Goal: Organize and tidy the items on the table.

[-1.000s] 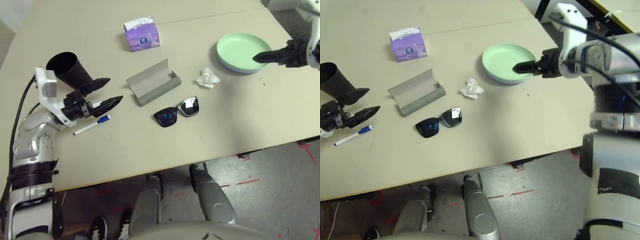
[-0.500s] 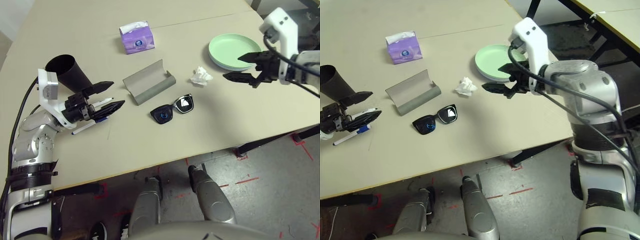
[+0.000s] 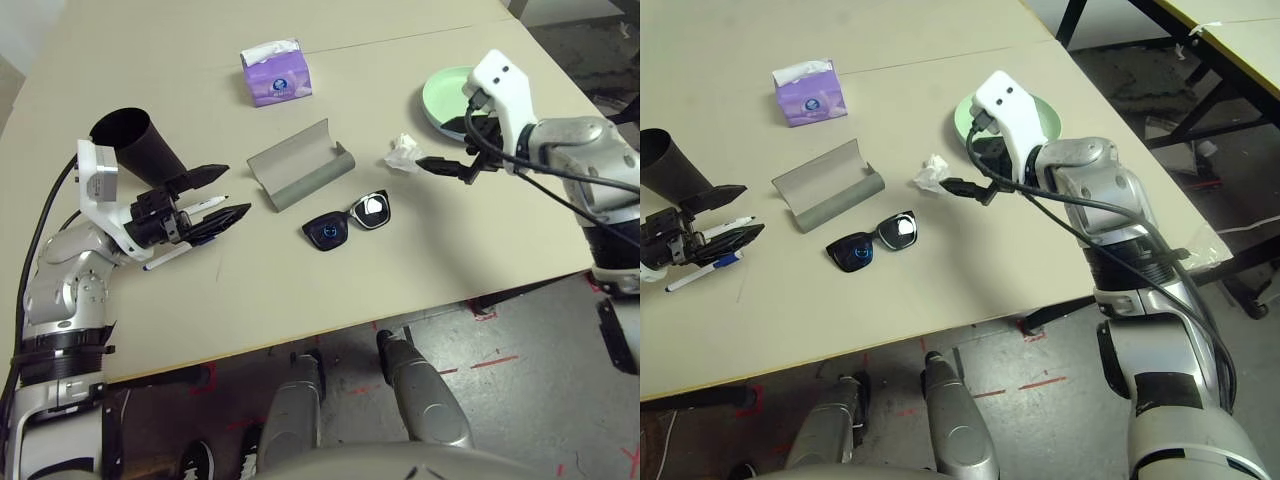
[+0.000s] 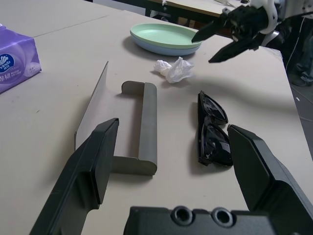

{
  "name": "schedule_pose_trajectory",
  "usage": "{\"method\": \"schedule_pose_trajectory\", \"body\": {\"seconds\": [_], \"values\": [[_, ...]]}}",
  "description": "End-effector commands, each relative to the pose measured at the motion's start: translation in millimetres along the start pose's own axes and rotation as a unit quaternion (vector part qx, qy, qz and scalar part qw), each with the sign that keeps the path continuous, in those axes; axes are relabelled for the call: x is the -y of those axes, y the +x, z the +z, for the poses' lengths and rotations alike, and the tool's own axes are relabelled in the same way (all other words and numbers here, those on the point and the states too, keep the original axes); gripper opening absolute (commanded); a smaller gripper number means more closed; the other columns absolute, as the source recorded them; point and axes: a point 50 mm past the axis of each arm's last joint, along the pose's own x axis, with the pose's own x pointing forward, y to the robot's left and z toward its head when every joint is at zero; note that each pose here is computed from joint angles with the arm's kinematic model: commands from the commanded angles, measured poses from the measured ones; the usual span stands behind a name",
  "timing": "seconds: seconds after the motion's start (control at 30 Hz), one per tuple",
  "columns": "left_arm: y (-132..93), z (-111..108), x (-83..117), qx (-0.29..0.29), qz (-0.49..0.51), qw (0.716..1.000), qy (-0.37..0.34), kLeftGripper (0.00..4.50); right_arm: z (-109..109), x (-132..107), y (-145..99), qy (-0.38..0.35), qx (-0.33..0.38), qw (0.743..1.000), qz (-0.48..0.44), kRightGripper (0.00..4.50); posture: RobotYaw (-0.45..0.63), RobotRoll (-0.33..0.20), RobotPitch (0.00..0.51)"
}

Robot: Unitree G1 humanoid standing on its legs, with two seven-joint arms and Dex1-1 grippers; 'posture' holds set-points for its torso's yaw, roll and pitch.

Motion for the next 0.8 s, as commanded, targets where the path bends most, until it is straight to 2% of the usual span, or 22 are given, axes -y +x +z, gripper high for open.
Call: {"method": "schedule_pose_trajectory", "body": {"seconds": [0.03,0.43,0.73,0.8], "values": [[-4.2,1.3,1.2,-0.01,0.0,1.0,0.001,4.5,-12.2,-5.2,11.8,-0.002,-0.009,1.0,0.009,4.49,-0.19,0.0,0.273],[-6.2,-0.3,5.4,-0.02,-0.006,1.0,-0.001,4.5,-11.4,-1.4,46.8,0.006,0.014,1.0,-0.004,4.49,-0.18,0.0,0.282],[-8.4,2.0,6.0,-0.017,0.004,1.0,0.003,4.5,-11.3,0.6,52.9,0.01,0.016,1.0,-0.002,4.49,-0.16,0.0,0.28],[-8.1,2.9,6.1,-0.015,0.005,1.0,0.005,4.5,-11.9,0.6,52.6,0.01,0.015,1.0,0.001,3.85,-0.16,0.0,0.279]]}}
